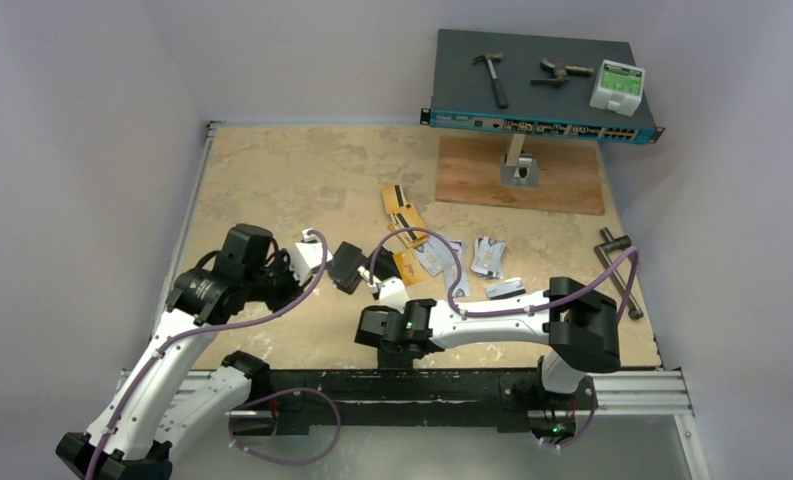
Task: Put the credit cards into the card holder
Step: Close the card holder at the corner of the board.
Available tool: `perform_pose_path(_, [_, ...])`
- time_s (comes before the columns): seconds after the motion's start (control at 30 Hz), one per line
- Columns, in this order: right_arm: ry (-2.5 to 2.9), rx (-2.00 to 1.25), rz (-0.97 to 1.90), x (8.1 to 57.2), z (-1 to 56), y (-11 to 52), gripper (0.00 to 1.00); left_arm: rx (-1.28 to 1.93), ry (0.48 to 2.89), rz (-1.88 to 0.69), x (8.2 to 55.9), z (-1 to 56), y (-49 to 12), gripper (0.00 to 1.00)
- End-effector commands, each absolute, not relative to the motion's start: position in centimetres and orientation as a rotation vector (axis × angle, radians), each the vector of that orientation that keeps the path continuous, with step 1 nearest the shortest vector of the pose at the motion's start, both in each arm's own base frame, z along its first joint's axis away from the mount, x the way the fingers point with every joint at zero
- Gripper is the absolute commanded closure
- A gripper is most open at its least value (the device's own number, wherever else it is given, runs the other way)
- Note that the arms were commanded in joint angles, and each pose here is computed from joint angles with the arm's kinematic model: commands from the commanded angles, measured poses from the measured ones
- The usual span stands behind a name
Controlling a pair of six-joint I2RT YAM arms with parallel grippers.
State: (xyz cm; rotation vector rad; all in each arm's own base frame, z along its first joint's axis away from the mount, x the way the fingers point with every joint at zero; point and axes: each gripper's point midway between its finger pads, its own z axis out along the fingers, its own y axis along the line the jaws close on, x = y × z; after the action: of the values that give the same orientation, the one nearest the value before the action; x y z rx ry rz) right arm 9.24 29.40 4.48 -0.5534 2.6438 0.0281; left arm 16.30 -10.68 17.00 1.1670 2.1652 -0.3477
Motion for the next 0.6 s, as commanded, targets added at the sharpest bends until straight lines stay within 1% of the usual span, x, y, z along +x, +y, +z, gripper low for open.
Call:
perform_pose_path(0.0, [2.633, -0.560, 0.057, 9.8, 5.0, 30.8, 0.76, 1.195, 2.095, -0.347, 16.8, 17.2, -11.0, 1.00])
perform_pose_path(0.03, [2.632, -0.559, 0.047, 9.9, 4.9, 30.7, 0.77, 1.202, 2.097, -0.350, 16.7, 17.2, -11.0, 1.00])
perform_pose_path(0.17, [2.622, -0.556, 0.041, 10.2, 5.3, 30.8, 0.86, 1.201, 2.099, -0.355, 16.8, 17.3, -11.1, 1.00])
perform_pose_path(0.3, [2.626, -0.562, 0.033, 10.2, 5.5, 30.8, 0.89, 1.203, 2.097, -0.373, 16.7, 17.4, -11.4, 1.00])
perform_pose_path(0.37, [2.629, -0.563, 0.031, 10.2, 5.8, 30.8, 0.86, 1.209, 2.096, -0.373, 16.6, 17.4, -11.3, 1.00])
perform_pose_path(0.5, [2.614, -0.561, 0.031, 10.5, 6.6, 30.9, 0.78, 1.212, 2.099, -0.373, 16.5, 17.3, -11.3, 1.00])
perform_pose_path(0.57, [2.610, -0.563, 0.020, 10.6, 6.7, 30.9, 0.77, 1.210, 2.097, -0.375, 16.5, 17.4, -11.3, 1.00])
